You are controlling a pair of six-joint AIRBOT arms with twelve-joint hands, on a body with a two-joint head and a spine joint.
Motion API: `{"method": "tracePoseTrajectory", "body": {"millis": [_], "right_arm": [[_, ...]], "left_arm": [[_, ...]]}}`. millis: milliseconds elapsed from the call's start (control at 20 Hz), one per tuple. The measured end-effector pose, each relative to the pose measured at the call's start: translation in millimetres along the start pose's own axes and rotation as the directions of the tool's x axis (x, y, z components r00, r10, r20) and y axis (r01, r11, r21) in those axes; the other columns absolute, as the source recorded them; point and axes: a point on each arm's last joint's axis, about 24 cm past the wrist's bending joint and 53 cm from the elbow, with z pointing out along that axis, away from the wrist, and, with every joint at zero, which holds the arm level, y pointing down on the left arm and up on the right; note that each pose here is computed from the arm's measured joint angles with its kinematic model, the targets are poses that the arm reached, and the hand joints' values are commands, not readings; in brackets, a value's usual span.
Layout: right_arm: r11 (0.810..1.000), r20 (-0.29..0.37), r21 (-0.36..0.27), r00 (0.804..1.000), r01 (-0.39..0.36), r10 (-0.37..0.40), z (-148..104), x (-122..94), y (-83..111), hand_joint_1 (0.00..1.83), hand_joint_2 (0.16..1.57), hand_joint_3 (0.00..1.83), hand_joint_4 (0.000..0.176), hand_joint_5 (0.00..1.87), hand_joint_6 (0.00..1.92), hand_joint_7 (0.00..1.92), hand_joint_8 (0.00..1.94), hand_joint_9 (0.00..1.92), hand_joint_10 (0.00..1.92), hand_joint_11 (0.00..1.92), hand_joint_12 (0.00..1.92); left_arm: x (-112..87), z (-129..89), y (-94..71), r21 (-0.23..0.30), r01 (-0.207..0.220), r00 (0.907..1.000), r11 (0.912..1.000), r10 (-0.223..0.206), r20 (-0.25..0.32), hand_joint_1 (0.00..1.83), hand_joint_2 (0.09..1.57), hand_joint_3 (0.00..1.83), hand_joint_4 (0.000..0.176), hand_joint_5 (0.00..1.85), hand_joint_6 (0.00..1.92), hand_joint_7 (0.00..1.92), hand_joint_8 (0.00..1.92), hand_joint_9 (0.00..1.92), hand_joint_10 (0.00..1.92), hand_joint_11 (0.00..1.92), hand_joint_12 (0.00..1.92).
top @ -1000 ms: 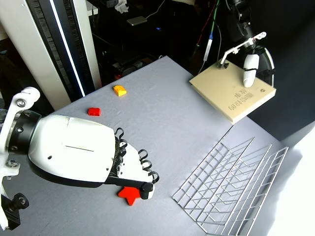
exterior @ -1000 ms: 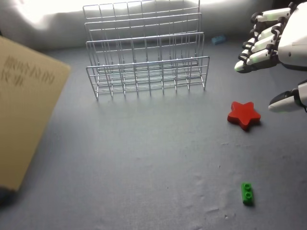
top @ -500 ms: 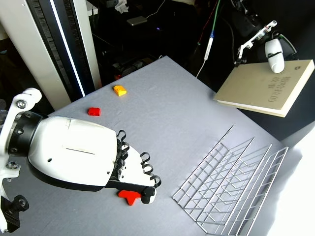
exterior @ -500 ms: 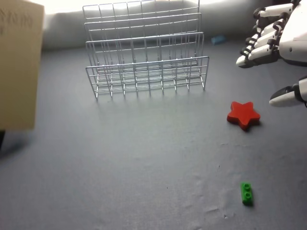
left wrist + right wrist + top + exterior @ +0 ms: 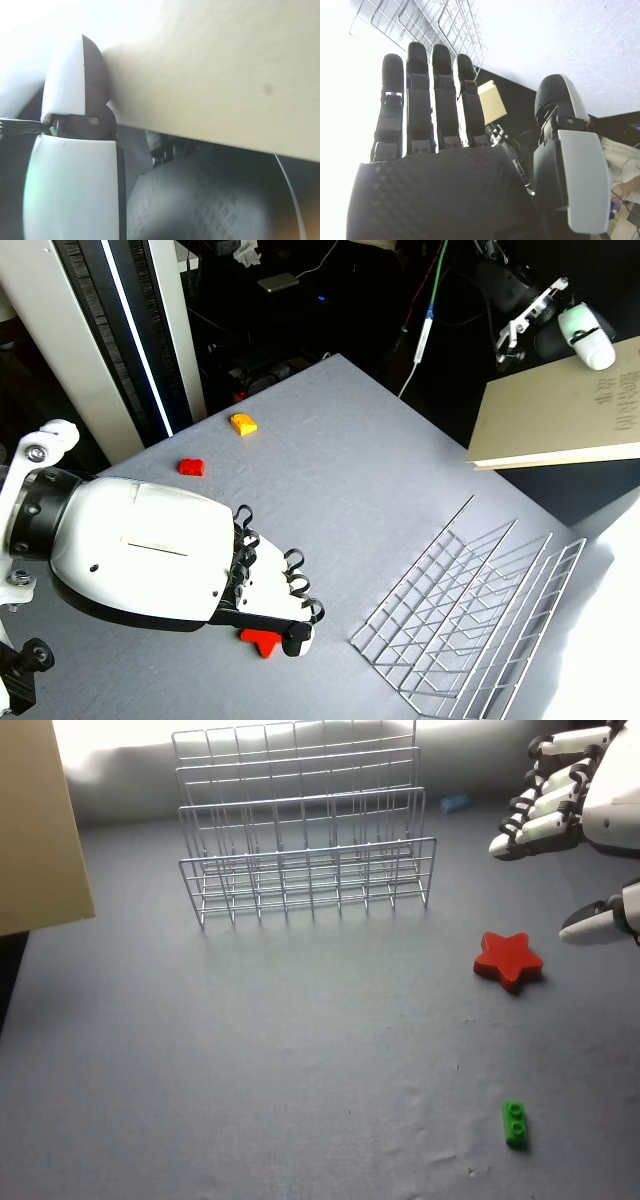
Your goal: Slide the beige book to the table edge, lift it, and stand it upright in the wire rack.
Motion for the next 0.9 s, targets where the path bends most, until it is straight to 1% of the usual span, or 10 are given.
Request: {"method": "tracePoseTrajectory", "body": {"millis": [50, 100, 150, 350, 450, 550, 650, 750, 850, 900], "right_arm": [[1.0, 0.005, 0.003, 1.0, 0.001, -0.001, 0, -2, -0.6, 0.28, 1.17, 0.0, 0.0, 0.41, 0.0, 0.44, 0.0, 0.44, 0.0, 0.0, 1.08], [1.0, 0.01, 0.012, 1.0, -0.002, 0.001, 0, -4, -2.9, 0.29, 1.16, 0.0, 0.0, 0.4, 0.0, 0.44, 0.0, 0.43, 0.0, 0.0, 1.07], [1.0, 0.016, 0.028, 1.0, -0.004, 0.004, 0, -5, -6.3, 0.29, 1.17, 0.0, 0.0, 0.37, 0.0, 0.42, 0.0, 0.41, 0.0, 0.0, 1.06], [0.995, 0.047, 0.098, 0.999, -0.01, 0.006, -1, -14, -25.9, 0.3, 1.18, 0.0, 0.0, 0.43, 0.02, 0.44, 0.0, 0.42, 0.0, 0.0, 1.04], [0.992, 0.056, 0.122, 0.998, -0.014, 0.007, -2, -17, -34.9, 0.32, 1.17, 0.0, 0.0, 0.45, 0.02, 0.44, 0.0, 0.42, 0.0, 0.0, 1.04], [0.992, 0.056, 0.129, 0.998, -0.015, 0.008, -1, -17, -38.4, 0.31, 1.17, 0.0, 0.0, 0.44, 0.01, 0.43, 0.0, 0.42, 0.0, 0.0, 1.05], [0.992, 0.057, 0.122, 0.998, -0.016, 0.009, 1, -18, -38.3, 0.33, 1.16, 0.0, 0.0, 0.41, 0.0, 0.42, 0.0, 0.42, 0.0, 0.0, 1.05], [0.992, 0.064, 0.124, 0.998, -0.016, 0.008, 2, -21, -40.9, 0.34, 1.15, 0.0, 0.0, 0.41, 0.0, 0.42, 0.0, 0.41, 0.0, 0.0, 1.04], [0.991, 0.075, 0.135, 0.997, -0.015, 0.005, 1, -26, -44.9, 0.32, 1.15, 0.0, 0.0, 0.4, 0.0, 0.42, 0.0, 0.41, 0.0, 0.0, 1.06], [0.99, 0.075, 0.137, 0.997, -0.014, 0.004, 0, -26, -45.7, 0.29, 1.16, 0.0, 0.0, 0.37, 0.0, 0.4, 0.0, 0.38, 0.0, 0.0, 1.03]], "left_arm": [[1.9, 0, -0.6, 0.003, 0.004, 1.0, 1.0, -0.004, -0.005, 1.48, 1.2, 0.0, 0.0, 0.73, 1.23, 0.66, 1.29, 0.79, 1.26, 0.72, 1.65], [3.8, 1, -1.2, 0.006, 0.008, 0.9999, 0.9999, -0.008, -0.01, 1.48, 1.21, 0.0, 0.0, 0.7, 1.26, 0.62, 1.32, 0.77, 1.29, 0.71, 1.65], [8.1, 1, -2.6, 0.013, -0.007, 0.9996, 0.9999, 0.007, -0.026, 1.47, 1.22, 0.0, 0.0, 0.7, 1.29, 0.61, 1.33, 0.75, 1.31, 0.66, 1.69], [24.0, 3, -9.8, 0.046, -0.049, 0.9956, 0.9977, 0.052, -0.078, 1.47, 1.22, 0.0, 0.0, 0.7, 1.28, 0.6, 1.36, 0.73, 1.34, 0.67, 1.69], [29.9, 4, -15.2, 0.068, -0.047, 0.994, 0.9966, 0.054, -0.096, 1.48, 1.22, 0.0, 0.0, 0.68, 1.28, 0.6, 1.37, 0.74, 1.33, 0.67, 1.68], [32.4, 7, -16.2, 0.079, -0.048, 0.9928, 0.9957, 0.056, -0.106, 1.48, 1.22, 0.0, 0.0, 0.68, 1.29, 0.59, 1.39, 0.74, 1.33, 0.67, 1.68], [33.7, 11, -13.3, 0.084, -0.055, 0.9917, 0.9949, 0.064, -0.111, 1.47, 1.22, 0.0, 0.0, 0.72, 1.25, 0.63, 1.34, 0.72, 1.32, 0.65, 1.72], [35.1, 13, -12.6, 0.085, -0.076, 0.9901, 0.9935, 0.085, -0.112, 1.47, 1.22, 0.0, 0.0, 0.72, 1.26, 0.63, 1.34, 0.72, 1.32, 0.66, 1.71], [40.3, 17, -16.7, 0.1, -0.096, 0.9864, 0.9903, 0.108, -0.124, 1.47, 1.22, 0.0, 0.0, 0.69, 1.29, 0.61, 1.37, 0.7, 1.34, 0.69, 1.67], [44.0, 21, -18.3, 0.107, -0.095, 0.9856, 0.9897, 0.108, -0.129, 1.47, 1.22, 0.0, 0.0, 0.71, 1.29, 0.62, 1.33, 0.72, 1.32, 0.67, 1.69]]}}
